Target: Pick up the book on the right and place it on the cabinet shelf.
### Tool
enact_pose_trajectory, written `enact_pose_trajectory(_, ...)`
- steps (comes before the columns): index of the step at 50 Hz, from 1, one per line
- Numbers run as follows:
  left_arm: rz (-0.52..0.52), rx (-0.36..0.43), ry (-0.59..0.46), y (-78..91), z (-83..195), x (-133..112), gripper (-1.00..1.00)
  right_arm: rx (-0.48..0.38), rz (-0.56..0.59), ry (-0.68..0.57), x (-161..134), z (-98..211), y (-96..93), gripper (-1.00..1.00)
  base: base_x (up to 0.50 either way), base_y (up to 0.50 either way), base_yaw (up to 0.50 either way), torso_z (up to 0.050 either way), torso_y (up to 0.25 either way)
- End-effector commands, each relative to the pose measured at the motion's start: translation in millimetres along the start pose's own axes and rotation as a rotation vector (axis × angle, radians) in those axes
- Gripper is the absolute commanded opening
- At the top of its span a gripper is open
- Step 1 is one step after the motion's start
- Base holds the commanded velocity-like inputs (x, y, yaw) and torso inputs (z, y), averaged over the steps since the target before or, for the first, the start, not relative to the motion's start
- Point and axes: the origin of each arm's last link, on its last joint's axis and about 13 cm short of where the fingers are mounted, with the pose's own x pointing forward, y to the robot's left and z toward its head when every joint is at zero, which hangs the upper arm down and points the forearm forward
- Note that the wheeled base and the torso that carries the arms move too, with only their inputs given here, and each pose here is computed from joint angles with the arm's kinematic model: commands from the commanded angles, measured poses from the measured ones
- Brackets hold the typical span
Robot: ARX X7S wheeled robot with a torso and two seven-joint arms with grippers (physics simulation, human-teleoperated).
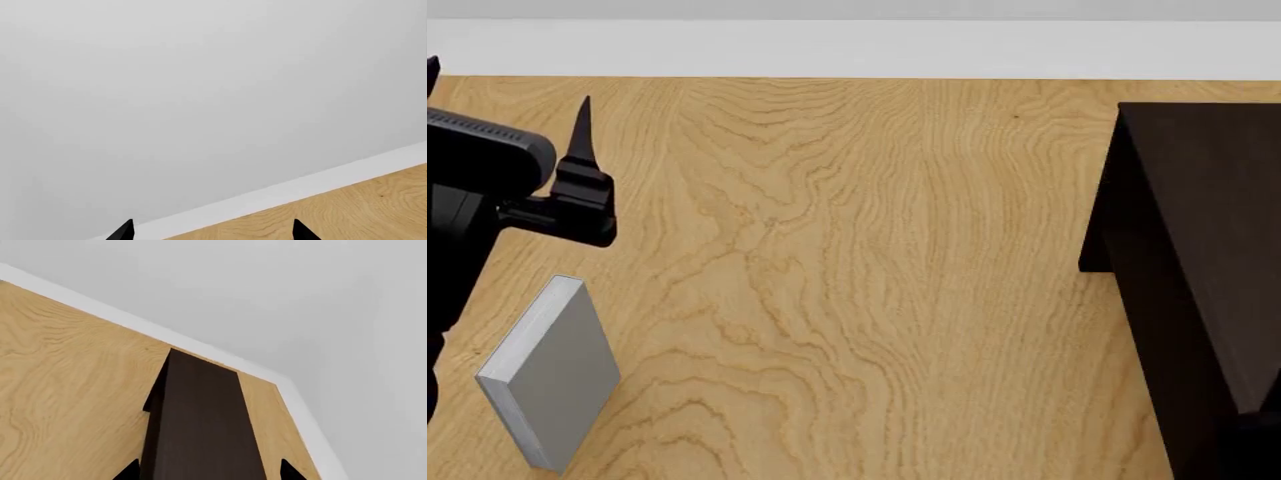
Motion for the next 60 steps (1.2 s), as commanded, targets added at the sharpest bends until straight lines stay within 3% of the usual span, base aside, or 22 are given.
enact_pose_trajectory(1,0.000,-0.003,-0.001,-0.3,-2,-1,1.00,-0.048,0.040,0.055,-16,-6,0.4,1.00,0.00,0.00,0.00,0.000,0.000)
enact_pose_trajectory(26,-0.005,-0.002,-0.009,-0.8,0,2,1.00,-0.133,0.133,0.149,-36,-22,-3.8,1.00,0.00,0.00,0.00,0.000,0.000)
enact_pose_trajectory(30,-0.008,0.003,-0.012,-1.0,1,2,1.00,-0.162,0.196,0.187,-41,-27,0.1,1.00,0.00,0.00,0.00,0.000,0.000)
enact_pose_trajectory(42,-0.013,0.011,-0.013,-0.1,4,3,1.00,-0.222,0.202,0.234,-43,-31,1.1,1.00,0.00,0.00,0.00,0.000,0.000)
enact_pose_trajectory(47,-0.014,0.011,-0.014,-1.0,3,2,1.00,-0.310,0.281,0.286,-47,-39,5.3,1.00,0.00,0.00,0.00,0.000,0.000)
enact_pose_trajectory(60,-0.015,0.013,-0.013,-1.0,4,3,1.00,-0.345,0.293,0.330,-45,-44,4.3,1.00,0.00,0.00,0.00,0.000,0.000)
